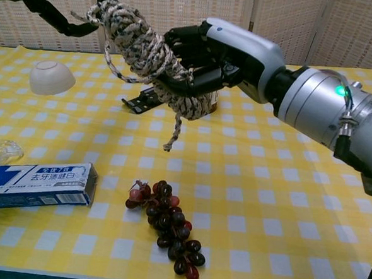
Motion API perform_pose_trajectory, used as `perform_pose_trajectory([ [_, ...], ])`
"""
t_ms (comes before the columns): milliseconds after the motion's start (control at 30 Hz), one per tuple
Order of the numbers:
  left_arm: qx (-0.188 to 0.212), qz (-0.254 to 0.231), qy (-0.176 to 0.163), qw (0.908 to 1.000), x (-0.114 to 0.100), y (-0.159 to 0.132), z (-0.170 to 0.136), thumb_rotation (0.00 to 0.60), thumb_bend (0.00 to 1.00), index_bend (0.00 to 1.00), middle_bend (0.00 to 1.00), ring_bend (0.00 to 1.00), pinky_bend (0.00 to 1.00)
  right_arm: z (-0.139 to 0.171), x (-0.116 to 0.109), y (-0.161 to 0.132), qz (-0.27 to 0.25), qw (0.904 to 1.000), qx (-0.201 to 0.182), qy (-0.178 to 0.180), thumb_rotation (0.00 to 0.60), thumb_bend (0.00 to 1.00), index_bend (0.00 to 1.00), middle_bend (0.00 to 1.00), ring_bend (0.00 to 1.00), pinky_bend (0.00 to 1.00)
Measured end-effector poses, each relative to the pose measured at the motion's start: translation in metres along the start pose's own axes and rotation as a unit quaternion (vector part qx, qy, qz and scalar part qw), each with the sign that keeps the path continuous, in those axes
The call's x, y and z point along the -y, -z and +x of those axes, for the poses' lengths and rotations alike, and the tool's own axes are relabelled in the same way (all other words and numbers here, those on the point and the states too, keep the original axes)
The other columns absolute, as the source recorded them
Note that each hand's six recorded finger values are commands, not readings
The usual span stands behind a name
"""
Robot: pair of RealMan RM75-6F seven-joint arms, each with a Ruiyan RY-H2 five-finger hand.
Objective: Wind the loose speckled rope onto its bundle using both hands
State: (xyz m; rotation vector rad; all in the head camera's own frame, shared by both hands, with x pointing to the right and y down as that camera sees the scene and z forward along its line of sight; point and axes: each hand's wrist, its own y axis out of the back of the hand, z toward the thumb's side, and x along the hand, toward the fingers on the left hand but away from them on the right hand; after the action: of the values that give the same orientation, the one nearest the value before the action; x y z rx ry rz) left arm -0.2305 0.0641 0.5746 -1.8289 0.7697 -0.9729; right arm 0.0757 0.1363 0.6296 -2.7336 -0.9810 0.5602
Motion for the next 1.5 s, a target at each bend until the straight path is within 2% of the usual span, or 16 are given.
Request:
perform_pose_trajectory([
  [400, 0.051, 0.076, -0.031, 0.9954, -0.008, -0.048, 0.013, 0.600, 0.53, 0.68, 0.18, 0.03, 0.00, -0.017, 0.024, -0.004, 0.038, 0.9974, 0.042, -0.045, 0.600, 0.74, 0.92, 0.77, 0.80, 0.68],
  [667, 0.080, 0.114, -0.052, 0.9888, -0.006, -0.073, 0.015, 0.600, 0.53, 0.68, 0.18, 0.03, 0.00, -0.024, 0.032, -0.001, 0.021, 0.9954, 0.080, -0.048, 0.600, 0.74, 0.92, 0.78, 0.81, 0.69],
  [867, 0.085, 0.125, -0.071, 0.9859, -0.006, -0.078, 0.006, 0.600, 0.53, 0.68, 0.18, 0.02, 0.00, -0.031, 0.033, 0.005, -0.012, 0.9923, 0.121, -0.026, 0.600, 0.74, 0.92, 0.78, 0.81, 0.69],
  [1067, 0.077, 0.120, -0.076, 0.9868, -0.003, -0.079, -0.006, 0.600, 0.53, 0.69, 0.17, 0.01, 0.00, -0.040, 0.033, 0.006, -0.052, 0.9876, 0.147, 0.015, 0.600, 0.74, 0.92, 0.78, 0.81, 0.69],
  [1233, 0.057, 0.091, -0.066, 0.9919, 0.001, -0.077, -0.011, 0.600, 0.53, 0.69, 0.15, 0.00, 0.00, -0.043, 0.030, 0.004, -0.079, 0.9840, 0.148, 0.059, 0.600, 0.74, 0.92, 0.78, 0.81, 0.69],
  [1500, 0.020, 0.065, -0.083, 0.9942, -0.002, -0.065, -0.013, 0.600, 0.53, 0.69, 0.15, 0.00, 0.00, -0.042, 0.020, 0.006, -0.155, 0.9700, 0.138, 0.125, 0.600, 0.74, 0.92, 0.78, 0.80, 0.70],
])
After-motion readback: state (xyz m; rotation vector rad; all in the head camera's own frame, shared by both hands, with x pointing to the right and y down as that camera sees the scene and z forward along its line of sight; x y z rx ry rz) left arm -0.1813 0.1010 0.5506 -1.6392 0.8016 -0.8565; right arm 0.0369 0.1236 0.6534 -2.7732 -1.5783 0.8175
